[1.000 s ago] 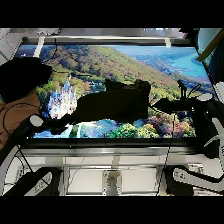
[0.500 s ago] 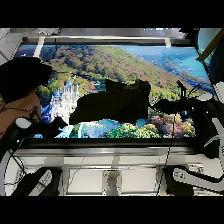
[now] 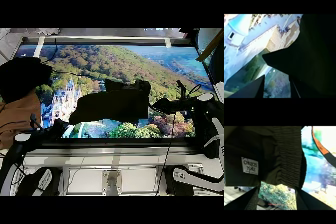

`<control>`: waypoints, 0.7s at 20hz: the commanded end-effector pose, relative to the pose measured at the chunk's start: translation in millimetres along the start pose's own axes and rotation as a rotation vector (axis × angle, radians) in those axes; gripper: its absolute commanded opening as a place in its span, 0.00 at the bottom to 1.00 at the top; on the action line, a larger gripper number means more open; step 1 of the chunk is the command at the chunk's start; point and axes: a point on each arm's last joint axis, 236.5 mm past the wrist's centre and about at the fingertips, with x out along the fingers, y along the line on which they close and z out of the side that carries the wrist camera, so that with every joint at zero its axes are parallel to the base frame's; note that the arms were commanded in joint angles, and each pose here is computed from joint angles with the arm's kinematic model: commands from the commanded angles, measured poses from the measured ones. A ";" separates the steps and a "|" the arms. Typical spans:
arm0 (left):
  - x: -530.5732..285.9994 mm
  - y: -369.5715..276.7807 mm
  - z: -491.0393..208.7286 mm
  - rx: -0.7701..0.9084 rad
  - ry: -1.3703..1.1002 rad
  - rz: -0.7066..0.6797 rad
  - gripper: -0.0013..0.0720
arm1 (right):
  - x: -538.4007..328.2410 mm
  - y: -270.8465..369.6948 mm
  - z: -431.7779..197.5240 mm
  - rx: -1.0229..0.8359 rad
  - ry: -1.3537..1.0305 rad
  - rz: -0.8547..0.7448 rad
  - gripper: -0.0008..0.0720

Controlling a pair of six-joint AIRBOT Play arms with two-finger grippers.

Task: Fold the clothes and pants, and hang the long-sleeved shirts on hangers.

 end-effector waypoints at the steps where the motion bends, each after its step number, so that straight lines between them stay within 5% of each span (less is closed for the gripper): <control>1: 9.6 9.7 3.3 -0.021 -0.019 -0.003 0.56 | 0.0 2.4 0.2 0.000 -0.001 0.010 0.68; 2: 13.2 15.1 0.1 -0.004 0.000 0.010 0.72 | 0.0 2.9 -0.3 0.000 0.001 0.012 0.68; 3: 16.0 18.0 -2.4 -0.010 0.015 0.016 0.76 | 0.0 3.4 -1.2 0.000 0.004 0.014 0.68; 14: 28.9 6.4 6.1 0.001 0.019 -0.053 0.74 | 0.0 3.5 -1.1 0.000 0.004 0.015 0.68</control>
